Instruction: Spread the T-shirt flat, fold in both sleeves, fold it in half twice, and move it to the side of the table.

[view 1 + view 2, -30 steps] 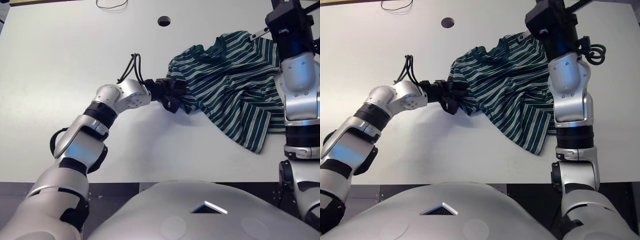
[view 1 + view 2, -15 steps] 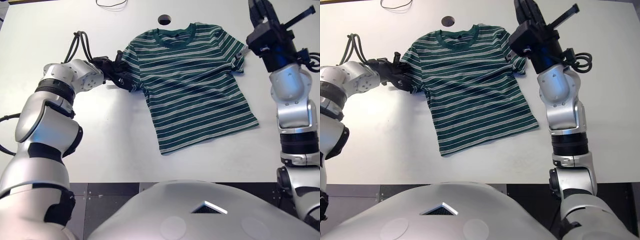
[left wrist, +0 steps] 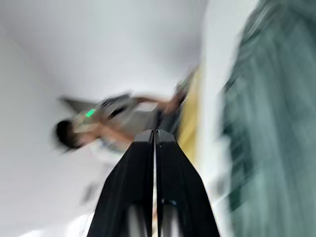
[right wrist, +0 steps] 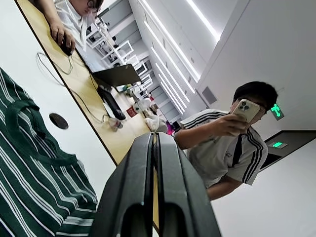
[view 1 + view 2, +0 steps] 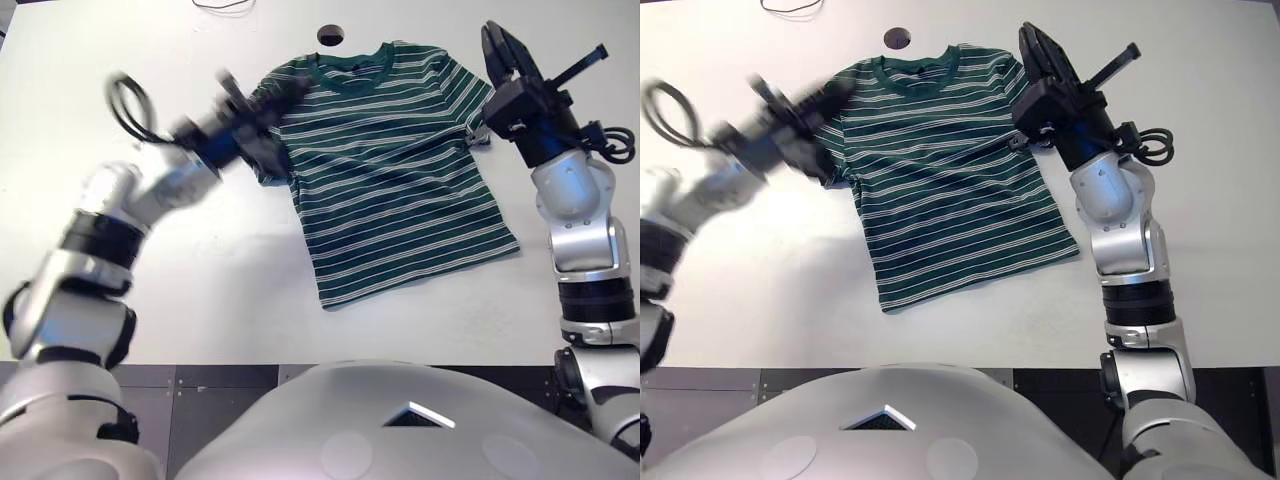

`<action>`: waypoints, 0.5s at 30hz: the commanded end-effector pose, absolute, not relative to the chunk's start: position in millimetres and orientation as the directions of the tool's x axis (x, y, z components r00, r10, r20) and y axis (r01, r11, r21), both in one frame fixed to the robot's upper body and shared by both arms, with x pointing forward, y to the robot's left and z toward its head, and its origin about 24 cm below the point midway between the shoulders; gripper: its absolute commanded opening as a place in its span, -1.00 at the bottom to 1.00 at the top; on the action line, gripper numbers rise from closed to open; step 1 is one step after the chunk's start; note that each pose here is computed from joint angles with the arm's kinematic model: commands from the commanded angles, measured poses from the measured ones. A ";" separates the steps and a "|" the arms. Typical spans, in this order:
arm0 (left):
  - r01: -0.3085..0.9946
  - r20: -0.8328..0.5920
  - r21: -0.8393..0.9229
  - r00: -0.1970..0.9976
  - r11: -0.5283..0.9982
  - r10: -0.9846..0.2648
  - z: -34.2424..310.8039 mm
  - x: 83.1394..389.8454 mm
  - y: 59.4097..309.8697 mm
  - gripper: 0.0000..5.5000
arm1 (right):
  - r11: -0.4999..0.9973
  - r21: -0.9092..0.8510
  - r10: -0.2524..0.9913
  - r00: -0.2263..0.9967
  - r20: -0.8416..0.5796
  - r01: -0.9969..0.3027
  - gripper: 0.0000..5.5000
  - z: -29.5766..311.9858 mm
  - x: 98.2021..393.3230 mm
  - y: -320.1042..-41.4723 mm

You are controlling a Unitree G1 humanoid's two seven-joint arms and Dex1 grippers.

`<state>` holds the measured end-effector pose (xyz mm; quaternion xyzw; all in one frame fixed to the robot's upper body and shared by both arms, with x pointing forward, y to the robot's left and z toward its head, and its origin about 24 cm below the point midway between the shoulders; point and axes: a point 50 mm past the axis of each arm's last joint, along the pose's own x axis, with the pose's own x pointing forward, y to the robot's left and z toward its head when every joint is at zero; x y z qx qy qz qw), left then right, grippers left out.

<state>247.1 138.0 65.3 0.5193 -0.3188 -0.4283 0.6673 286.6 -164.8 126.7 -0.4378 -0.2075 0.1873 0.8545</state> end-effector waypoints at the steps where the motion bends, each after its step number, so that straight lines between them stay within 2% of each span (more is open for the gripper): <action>1: 0.438 -0.208 0.895 0.244 -0.084 -0.947 27.2 197.2 107.9 -0.96 | 0.510 -0.853 0.490 0.852 0.185 -0.108 -0.96 139.3 307.9 -170.3; 6: 0.486 -0.433 0.822 0.195 -0.297 -0.880 0.1 185.9 115.5 -0.96 | 0.488 -0.866 0.530 0.825 0.196 -0.108 -0.96 146.8 310.1 -161.5; 9: 0.526 -0.571 0.738 0.153 -0.423 -0.807 -7.8 169.3 142.4 -0.96 | 0.457 -0.883 0.559 0.807 0.189 -0.110 -0.96 150.9 308.1 -156.7; 12: 0.586 -0.637 0.667 0.127 -0.461 -0.760 -5.3 148.4 169.1 -0.96 | 0.408 -0.904 0.589 0.793 0.152 -0.129 -0.96 147.7 303.3 -152.8; 15: 0.667 -0.667 0.580 0.061 -0.467 -0.742 -4.4 116.7 183.8 -0.96 | 0.360 -0.919 0.606 0.790 0.100 -0.160 -0.96 141.8 301.5 -153.0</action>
